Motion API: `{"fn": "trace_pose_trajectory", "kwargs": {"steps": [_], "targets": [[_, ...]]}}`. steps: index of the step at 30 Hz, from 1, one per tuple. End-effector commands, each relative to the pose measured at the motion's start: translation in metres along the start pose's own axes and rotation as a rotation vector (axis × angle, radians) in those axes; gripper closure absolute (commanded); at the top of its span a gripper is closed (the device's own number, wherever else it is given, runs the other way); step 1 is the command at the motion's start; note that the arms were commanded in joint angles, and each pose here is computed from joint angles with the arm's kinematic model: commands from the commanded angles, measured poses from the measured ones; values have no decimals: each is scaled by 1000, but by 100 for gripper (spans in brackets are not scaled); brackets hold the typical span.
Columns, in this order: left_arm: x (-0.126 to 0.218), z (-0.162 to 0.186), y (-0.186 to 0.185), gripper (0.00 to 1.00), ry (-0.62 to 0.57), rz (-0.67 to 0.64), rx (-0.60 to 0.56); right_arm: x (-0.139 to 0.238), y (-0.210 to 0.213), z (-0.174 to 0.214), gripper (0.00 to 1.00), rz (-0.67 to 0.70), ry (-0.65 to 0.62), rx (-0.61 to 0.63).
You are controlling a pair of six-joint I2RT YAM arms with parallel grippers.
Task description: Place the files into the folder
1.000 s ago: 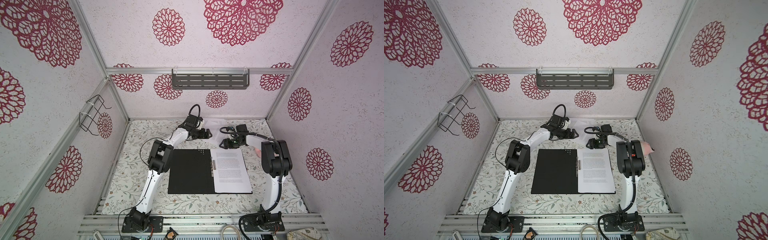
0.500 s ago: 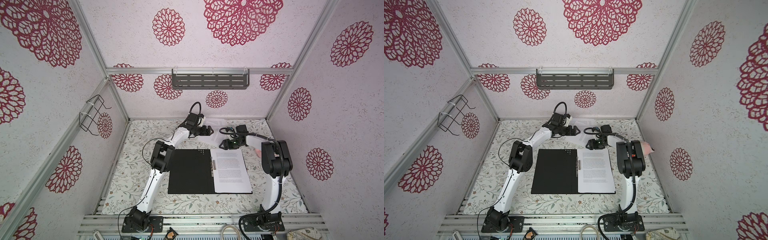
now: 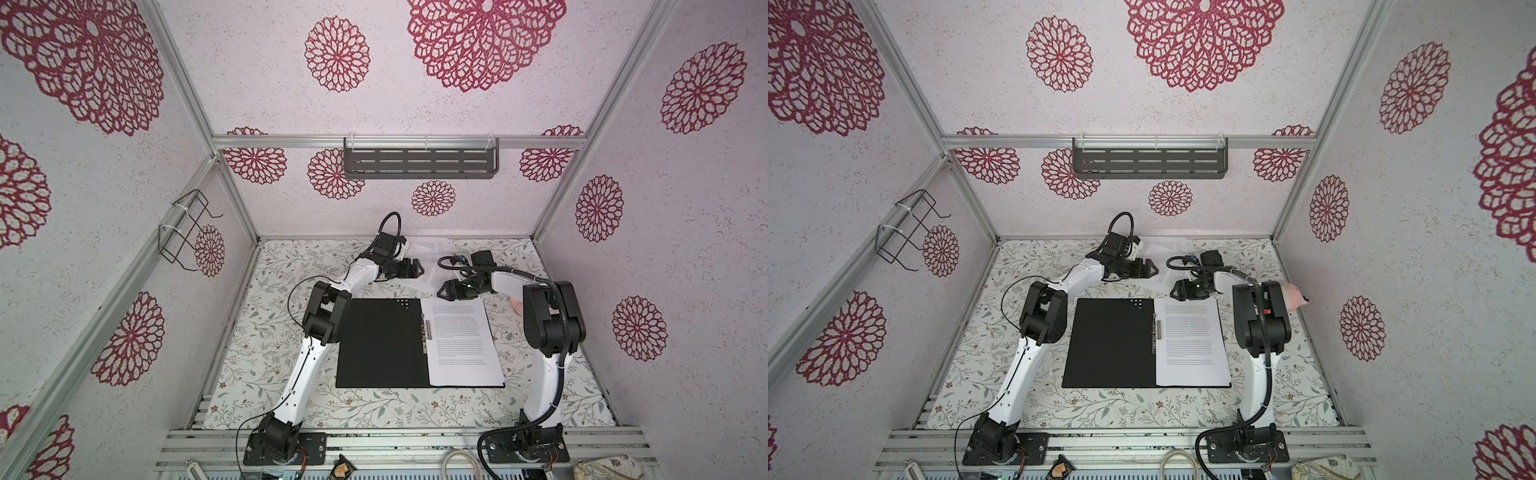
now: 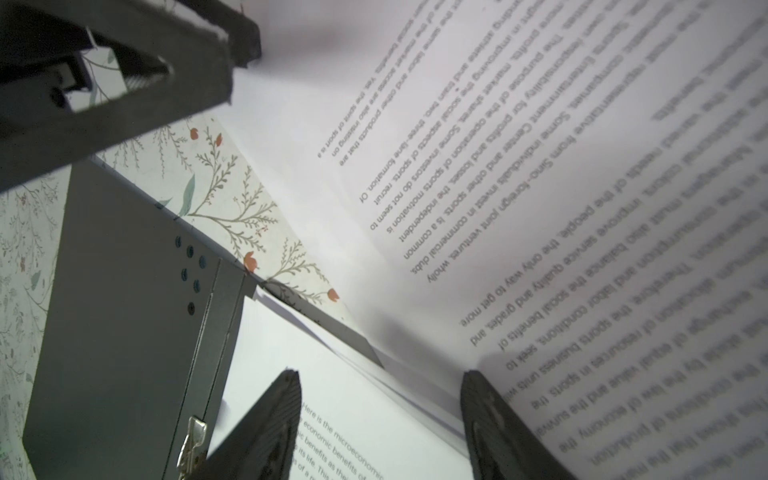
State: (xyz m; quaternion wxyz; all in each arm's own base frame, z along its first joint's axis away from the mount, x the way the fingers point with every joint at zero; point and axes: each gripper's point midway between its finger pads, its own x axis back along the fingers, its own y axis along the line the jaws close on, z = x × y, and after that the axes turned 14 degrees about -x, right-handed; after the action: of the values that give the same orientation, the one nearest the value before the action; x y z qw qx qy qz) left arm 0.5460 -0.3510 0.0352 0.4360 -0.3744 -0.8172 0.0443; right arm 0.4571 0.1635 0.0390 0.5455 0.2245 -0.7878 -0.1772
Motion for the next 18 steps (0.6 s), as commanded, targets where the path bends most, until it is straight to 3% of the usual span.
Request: {"fn": "trace_pose_trajectory", "kwargs": {"steps": [1,7,13,18], "targets": [[8,55,14,8,168,-67,61,2,-9,-2,34,46,20,-65],[21,87,10,9,224,-74,95,-16,-14,-26,35,60,-8,-125],[27,90,15,9,222,-88,152,-27,2,-56,35,32,-72,-121],[27,92,26,9,234,-130,198,1,18,-81,31,13,-183,-127]]}}
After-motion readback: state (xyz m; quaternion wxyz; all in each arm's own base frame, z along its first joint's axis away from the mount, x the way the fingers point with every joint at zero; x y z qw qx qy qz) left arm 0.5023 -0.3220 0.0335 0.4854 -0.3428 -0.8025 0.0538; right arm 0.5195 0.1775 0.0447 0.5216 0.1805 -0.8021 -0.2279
